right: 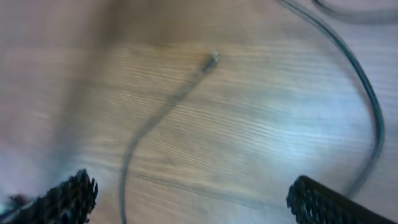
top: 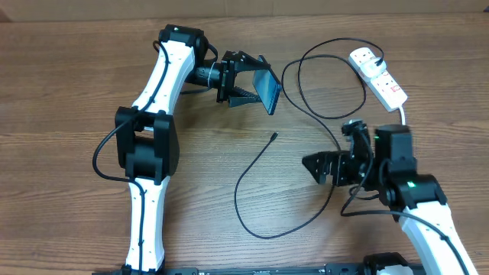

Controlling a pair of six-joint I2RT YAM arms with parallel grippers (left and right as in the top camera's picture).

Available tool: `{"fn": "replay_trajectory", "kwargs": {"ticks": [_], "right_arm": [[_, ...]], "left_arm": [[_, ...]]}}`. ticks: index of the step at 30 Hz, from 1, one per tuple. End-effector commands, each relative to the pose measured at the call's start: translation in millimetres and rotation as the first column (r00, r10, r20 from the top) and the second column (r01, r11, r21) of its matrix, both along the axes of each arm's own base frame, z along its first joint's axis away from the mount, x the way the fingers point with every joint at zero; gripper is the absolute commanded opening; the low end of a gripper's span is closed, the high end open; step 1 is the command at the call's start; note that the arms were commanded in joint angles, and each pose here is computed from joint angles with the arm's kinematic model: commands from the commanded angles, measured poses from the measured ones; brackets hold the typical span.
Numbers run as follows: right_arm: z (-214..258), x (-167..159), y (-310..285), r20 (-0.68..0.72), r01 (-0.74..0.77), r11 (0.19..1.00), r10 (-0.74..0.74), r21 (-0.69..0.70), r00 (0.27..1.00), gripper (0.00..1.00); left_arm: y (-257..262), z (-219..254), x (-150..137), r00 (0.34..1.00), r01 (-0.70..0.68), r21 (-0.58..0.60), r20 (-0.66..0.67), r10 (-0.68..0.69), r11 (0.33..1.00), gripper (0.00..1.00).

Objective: Plug charger to phone and switch on socket

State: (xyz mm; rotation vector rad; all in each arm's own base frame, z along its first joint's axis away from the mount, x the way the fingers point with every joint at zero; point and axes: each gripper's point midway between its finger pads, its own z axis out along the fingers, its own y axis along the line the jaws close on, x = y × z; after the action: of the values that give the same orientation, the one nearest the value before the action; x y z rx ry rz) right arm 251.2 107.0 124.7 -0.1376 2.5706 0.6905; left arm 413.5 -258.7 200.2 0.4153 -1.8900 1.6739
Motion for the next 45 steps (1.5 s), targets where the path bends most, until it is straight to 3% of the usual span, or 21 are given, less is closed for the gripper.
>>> {"fn": "replay_trajectory", "kwargs": {"ticks": [1,10,18,39,45], "right_arm": [[20.0,21.0,-24.4,0.083,0.126,0.968,-0.110,-0.215,0.990,0.99],[94.7,30.1,34.1,0.304,0.218,0.951,-0.146,-0.218,0.941,1.00],[128.9,22.2,50.7,0.508,0.415,0.890,-0.274,-0.187,0.816,1.00],[132.9,27.6,82.5,0.507,0.356,0.928,-0.257,-0.107,0.823,1.00],[129.4,48.4,120.2,0.564,0.253,0.958,-0.133,-0.139,0.815,0.98]], "left_arm": [[5.4,12.1,9.7,0.999,-0.033,-0.060,-0.006,0.033,0.998,0.66],[7.2,12.3,10.7,0.999,-0.038,-0.056,-0.025,0.037,0.998,0.66],[8.8,12.2,11.7,0.997,-0.044,-0.047,-0.066,0.041,0.998,0.67],[12.6,12.5,12.4,0.993,-0.054,-0.037,-0.108,0.049,0.998,0.68],[12.6,12.6,12.4,0.994,-0.053,-0.039,-0.098,0.049,0.998,0.68]]}}
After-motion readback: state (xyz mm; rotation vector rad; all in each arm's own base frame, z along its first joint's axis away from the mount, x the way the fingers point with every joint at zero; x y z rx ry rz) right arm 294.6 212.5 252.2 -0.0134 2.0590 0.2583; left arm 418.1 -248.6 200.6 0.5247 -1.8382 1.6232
